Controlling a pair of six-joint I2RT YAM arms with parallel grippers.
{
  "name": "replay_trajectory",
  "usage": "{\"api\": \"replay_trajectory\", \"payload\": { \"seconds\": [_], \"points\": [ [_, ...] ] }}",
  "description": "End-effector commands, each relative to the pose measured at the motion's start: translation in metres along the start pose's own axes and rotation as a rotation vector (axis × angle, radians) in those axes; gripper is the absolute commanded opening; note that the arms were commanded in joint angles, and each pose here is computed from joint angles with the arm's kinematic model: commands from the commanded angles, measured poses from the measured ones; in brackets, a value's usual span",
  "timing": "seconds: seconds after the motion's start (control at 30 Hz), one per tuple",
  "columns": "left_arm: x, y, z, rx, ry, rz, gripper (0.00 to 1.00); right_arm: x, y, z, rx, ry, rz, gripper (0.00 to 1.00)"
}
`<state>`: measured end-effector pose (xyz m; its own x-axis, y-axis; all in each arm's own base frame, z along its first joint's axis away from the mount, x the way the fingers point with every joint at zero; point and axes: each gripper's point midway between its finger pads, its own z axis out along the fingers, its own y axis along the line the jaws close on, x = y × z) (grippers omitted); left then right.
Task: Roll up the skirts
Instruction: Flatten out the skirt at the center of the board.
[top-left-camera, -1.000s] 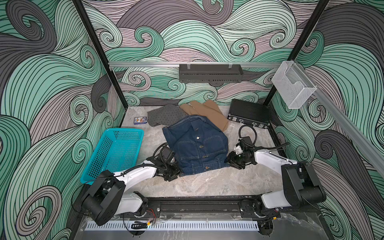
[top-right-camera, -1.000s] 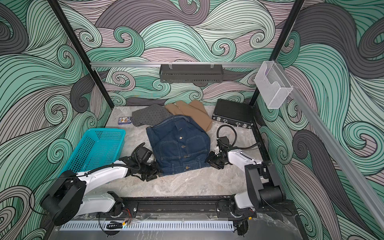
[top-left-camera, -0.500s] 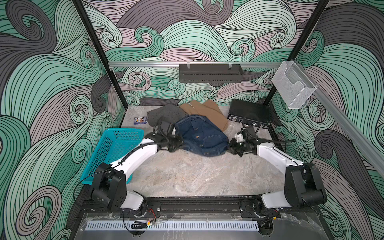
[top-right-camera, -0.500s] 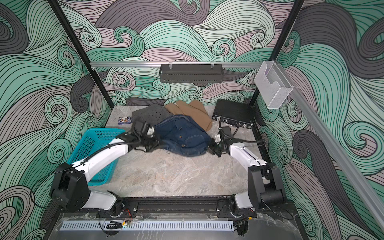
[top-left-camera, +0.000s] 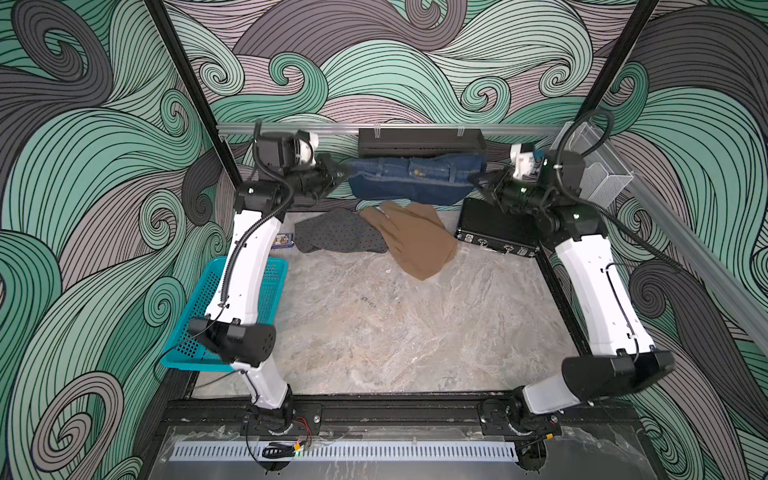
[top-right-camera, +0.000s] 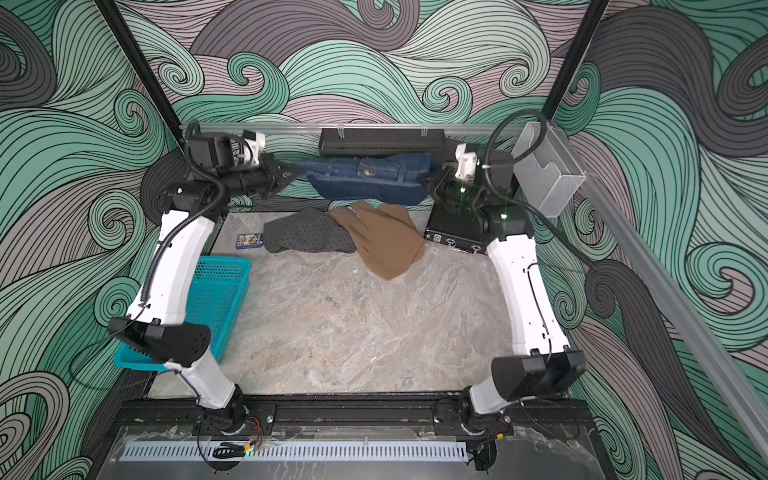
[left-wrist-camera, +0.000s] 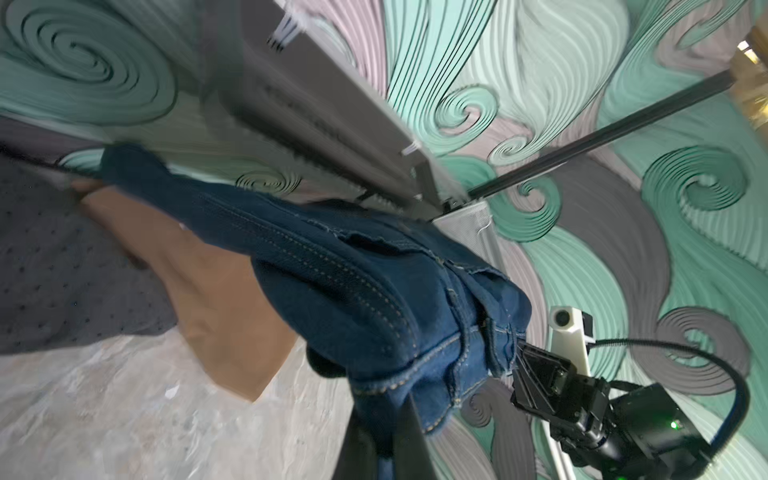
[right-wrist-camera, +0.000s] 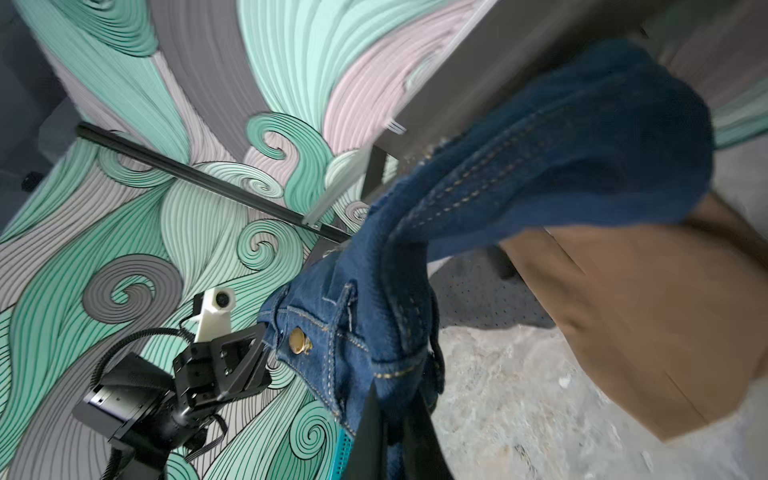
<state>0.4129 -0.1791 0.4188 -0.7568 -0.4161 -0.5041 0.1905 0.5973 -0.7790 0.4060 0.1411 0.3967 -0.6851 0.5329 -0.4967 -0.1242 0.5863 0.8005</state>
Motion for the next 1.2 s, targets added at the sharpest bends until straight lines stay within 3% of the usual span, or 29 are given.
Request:
{"api": "replay_trajectory", "payload": {
  "seconds": [0.0,0.1,0.23,0.27,0.33,0.4,0.43,0.6,0.7,0.83,0.97,1.17],
  "points": [
    [0.1,0.054,0.012,-0.147,0.188,0.082,0.02,0.097,-0.103,0.008,0.226,0.17,0.085,0.0],
    [0.2,0.119,0.004,-0.314,0.319,0.042,0.04,0.168,-0.167,-0.016,0.358,0.206,0.126,0.04],
    [0.307,0.193,-0.01,-0.391,0.473,-0.21,0.04,0.26,-0.229,-0.039,0.432,0.331,0.231,0.05],
    [0.326,0.206,-0.015,-0.408,0.487,-0.258,0.08,0.276,-0.237,-0.044,0.445,0.363,0.231,0.09],
    [0.34,0.215,-0.023,-0.416,0.493,-0.278,0.34,0.291,-0.248,-0.057,0.503,0.403,0.205,0.27],
    [0.331,0.209,-0.034,-0.432,0.464,-0.241,0.58,0.286,-0.25,-0.069,0.554,0.394,0.155,0.31],
    [0.32,0.204,-0.038,-0.441,0.432,-0.206,0.66,0.278,-0.251,-0.073,0.582,0.363,0.138,0.33],
    [0.241,0.189,-0.057,-0.549,0.17,-0.06,0.84,0.225,-0.237,-0.09,0.655,0.128,0.084,0.55],
    [0.204,0.198,-0.051,-0.612,0.119,-0.068,0.86,0.198,-0.22,-0.069,0.581,0.072,0.02,0.69],
    [0.179,0.224,-0.014,-0.613,0.157,-0.217,0.84,0.168,-0.215,-0.015,0.618,0.198,-0.077,0.73],
    [0.169,0.262,0.03,-0.706,0.253,-0.274,0.83,0.149,-0.208,0.063,0.576,0.373,-0.107,0.63],
    [0.161,0.33,0.059,-0.856,0.362,-0.366,0.78,0.117,-0.225,0.153,0.612,0.43,-0.143,0.51]
  ]
}}
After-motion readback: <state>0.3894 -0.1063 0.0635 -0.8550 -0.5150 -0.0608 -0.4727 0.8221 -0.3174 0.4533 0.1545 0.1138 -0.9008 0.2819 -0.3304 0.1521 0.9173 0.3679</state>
